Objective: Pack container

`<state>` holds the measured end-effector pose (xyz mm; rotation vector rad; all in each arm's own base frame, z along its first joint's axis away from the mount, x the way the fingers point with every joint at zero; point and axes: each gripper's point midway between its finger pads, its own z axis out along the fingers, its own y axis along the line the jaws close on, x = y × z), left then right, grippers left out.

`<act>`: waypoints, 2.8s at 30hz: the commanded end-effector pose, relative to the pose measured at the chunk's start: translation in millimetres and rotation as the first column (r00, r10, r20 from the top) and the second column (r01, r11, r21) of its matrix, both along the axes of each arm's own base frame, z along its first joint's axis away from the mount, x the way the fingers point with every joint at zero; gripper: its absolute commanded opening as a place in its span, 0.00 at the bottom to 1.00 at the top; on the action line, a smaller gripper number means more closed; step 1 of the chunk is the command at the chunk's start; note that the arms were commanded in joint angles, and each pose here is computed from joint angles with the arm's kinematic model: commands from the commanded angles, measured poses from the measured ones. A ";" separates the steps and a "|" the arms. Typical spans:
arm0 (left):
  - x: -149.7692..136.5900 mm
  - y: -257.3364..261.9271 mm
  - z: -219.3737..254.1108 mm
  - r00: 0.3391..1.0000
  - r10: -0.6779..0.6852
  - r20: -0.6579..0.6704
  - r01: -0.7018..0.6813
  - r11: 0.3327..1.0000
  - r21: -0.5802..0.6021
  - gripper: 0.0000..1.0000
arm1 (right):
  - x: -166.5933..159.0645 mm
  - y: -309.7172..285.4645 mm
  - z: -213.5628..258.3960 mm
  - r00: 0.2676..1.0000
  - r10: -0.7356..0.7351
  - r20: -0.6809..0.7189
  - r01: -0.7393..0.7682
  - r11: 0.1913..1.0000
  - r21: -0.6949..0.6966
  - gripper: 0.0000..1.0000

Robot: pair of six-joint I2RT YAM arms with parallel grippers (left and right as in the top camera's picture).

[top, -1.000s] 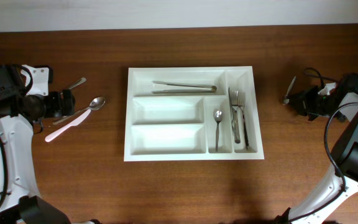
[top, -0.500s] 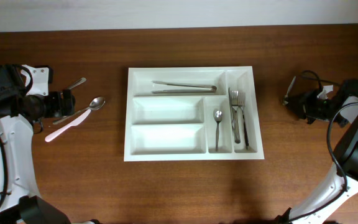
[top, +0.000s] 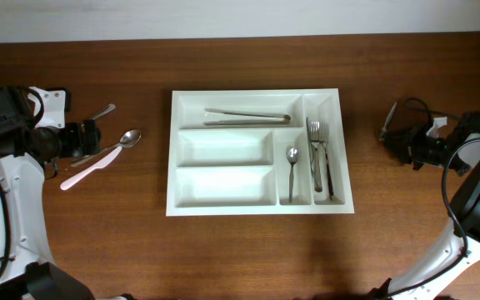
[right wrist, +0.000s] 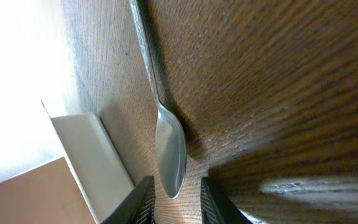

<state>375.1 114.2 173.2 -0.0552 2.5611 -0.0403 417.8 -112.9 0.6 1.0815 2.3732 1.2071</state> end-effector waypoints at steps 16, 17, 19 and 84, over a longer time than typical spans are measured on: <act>4.2 0.9 4.9 1.000 -0.013 0.015 0.013 1.000 0.003 0.99 | -37.7 -12.0 -90.9 0.951 -0.104 -0.290 0.051 0.981 -0.187 0.20; 4.2 0.9 4.9 1.000 -0.013 0.015 0.013 1.000 0.003 0.99 | -36.7 -12.7 -90.9 0.953 -0.105 -0.285 0.052 0.981 -0.189 0.19; 4.2 0.9 4.9 1.000 -0.013 0.015 0.013 1.000 0.003 0.99 | -34.5 -13.8 -90.6 0.955 -0.107 -0.276 0.054 0.980 -0.194 0.19; 4.2 0.9 4.9 1.000 -0.013 0.015 0.013 1.000 0.003 0.99 | -30.7 168.4 158.7 0.890 0.433 -0.141 -0.378 0.532 -0.758 0.04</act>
